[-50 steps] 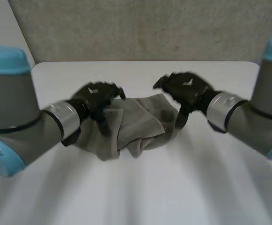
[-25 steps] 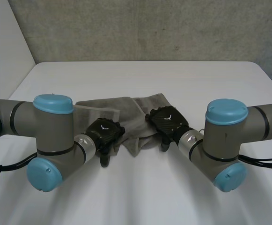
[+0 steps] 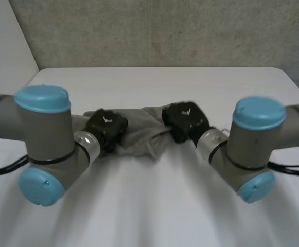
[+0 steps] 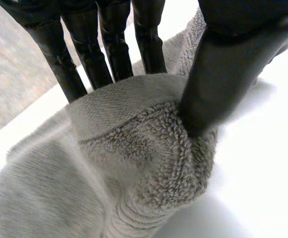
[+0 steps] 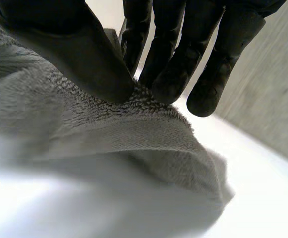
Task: Fold the towel.
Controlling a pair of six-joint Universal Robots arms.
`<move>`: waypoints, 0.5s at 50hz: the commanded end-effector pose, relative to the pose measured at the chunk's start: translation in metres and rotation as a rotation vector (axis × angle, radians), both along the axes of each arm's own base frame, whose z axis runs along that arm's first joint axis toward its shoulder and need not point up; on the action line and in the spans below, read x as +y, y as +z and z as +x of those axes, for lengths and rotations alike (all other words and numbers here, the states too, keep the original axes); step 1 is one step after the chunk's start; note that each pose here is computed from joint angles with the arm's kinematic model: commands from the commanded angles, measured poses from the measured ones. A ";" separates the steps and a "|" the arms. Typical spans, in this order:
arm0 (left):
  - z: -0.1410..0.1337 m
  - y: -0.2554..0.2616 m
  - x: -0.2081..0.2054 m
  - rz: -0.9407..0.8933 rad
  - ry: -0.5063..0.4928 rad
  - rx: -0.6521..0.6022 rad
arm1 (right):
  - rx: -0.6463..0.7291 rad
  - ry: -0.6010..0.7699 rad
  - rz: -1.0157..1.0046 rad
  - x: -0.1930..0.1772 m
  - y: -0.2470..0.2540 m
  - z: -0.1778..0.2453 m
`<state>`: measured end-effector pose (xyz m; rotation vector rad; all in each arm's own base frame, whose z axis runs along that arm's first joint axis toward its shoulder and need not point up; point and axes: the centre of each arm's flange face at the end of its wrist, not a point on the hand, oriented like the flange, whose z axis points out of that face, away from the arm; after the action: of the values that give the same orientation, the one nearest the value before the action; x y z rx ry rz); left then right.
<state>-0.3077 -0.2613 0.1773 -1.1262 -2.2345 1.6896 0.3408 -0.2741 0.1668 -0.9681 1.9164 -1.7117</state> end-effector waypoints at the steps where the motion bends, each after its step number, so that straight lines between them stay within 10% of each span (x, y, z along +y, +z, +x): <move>1: 0.005 0.054 0.005 -0.095 0.023 0.116 | -0.089 -0.022 -0.094 0.001 0.077 -0.017; 15: 0.025 0.139 0.021 -0.181 0.096 0.416 | -0.071 0.006 -0.066 0.017 0.176 -0.063; 25: 0.024 0.116 0.019 -0.035 0.127 0.366 | 0.304 0.113 0.078 0.028 0.130 -0.069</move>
<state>-0.2801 -0.2376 0.3156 -0.5946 -1.9742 1.9224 0.2736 -0.2491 0.3295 -1.0759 1.9410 -1.6393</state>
